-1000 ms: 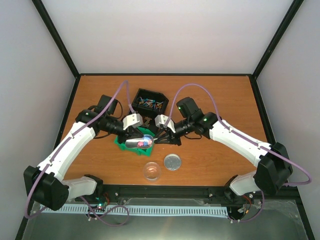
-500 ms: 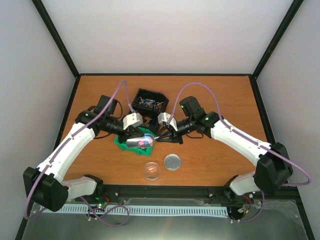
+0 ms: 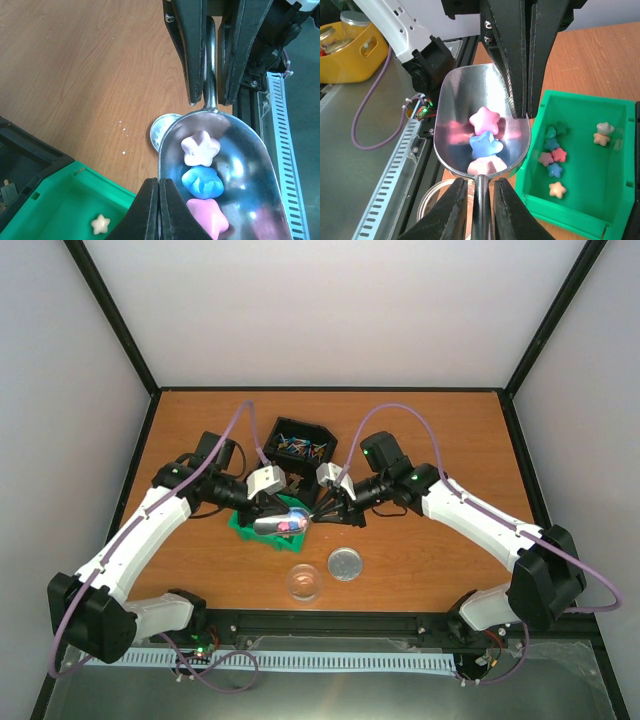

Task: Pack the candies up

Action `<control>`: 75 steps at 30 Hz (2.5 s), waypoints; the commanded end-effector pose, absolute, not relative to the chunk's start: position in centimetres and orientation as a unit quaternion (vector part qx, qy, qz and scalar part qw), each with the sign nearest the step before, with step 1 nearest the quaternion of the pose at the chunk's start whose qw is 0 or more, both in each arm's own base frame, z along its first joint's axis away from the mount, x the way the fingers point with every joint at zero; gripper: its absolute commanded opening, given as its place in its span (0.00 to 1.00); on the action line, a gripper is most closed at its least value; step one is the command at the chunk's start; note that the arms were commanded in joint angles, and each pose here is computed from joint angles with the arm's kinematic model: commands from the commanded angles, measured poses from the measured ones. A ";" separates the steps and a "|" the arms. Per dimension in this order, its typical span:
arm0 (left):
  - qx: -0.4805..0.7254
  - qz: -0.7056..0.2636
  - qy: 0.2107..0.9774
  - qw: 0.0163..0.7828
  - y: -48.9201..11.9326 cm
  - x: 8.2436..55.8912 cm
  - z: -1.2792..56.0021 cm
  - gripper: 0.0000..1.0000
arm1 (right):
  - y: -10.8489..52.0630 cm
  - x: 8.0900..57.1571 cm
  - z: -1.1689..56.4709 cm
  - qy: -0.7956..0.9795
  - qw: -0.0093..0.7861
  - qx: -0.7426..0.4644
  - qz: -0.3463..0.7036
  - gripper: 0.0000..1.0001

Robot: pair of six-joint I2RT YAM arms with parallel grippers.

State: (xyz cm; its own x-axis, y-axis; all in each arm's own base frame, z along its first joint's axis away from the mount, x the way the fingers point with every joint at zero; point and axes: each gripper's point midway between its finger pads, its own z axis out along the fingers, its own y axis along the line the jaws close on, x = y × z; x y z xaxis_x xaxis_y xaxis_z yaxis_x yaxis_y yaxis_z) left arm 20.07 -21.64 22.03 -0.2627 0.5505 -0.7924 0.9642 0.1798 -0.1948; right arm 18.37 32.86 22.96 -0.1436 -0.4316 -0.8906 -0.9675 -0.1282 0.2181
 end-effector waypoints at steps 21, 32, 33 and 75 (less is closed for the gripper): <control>0.441 -0.378 0.741 0.338 -20.2 22.3 25.0 0.76 | 28.6 15.4 22.0 0.578 0.301 -0.619 0.439 0.03; 0.367 -0.322 0.782 0.389 -17.5 24.9 25.4 1.00 | 25.5 12.7 18.1 0.585 0.266 -0.662 0.385 0.03; 0.363 -0.314 0.785 0.391 -17.3 25.2 25.3 1.00 | 25.4 12.8 17.9 0.588 0.263 -0.664 0.380 0.03; 0.317 -0.231 0.830 0.397 -14.8 27.6 22.9 1.00 | 25.5 12.6 17.7 0.604 0.163 -0.758 0.185 0.03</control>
State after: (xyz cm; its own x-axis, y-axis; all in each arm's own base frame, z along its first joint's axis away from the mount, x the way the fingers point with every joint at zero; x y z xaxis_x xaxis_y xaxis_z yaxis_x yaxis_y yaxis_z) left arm 27.00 -15.53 22.47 -0.4725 0.3629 -0.8032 0.7471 0.6484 -0.1466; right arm 12.29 25.47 16.31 0.1775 -0.8557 -0.4860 -0.9768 -0.2133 0.0188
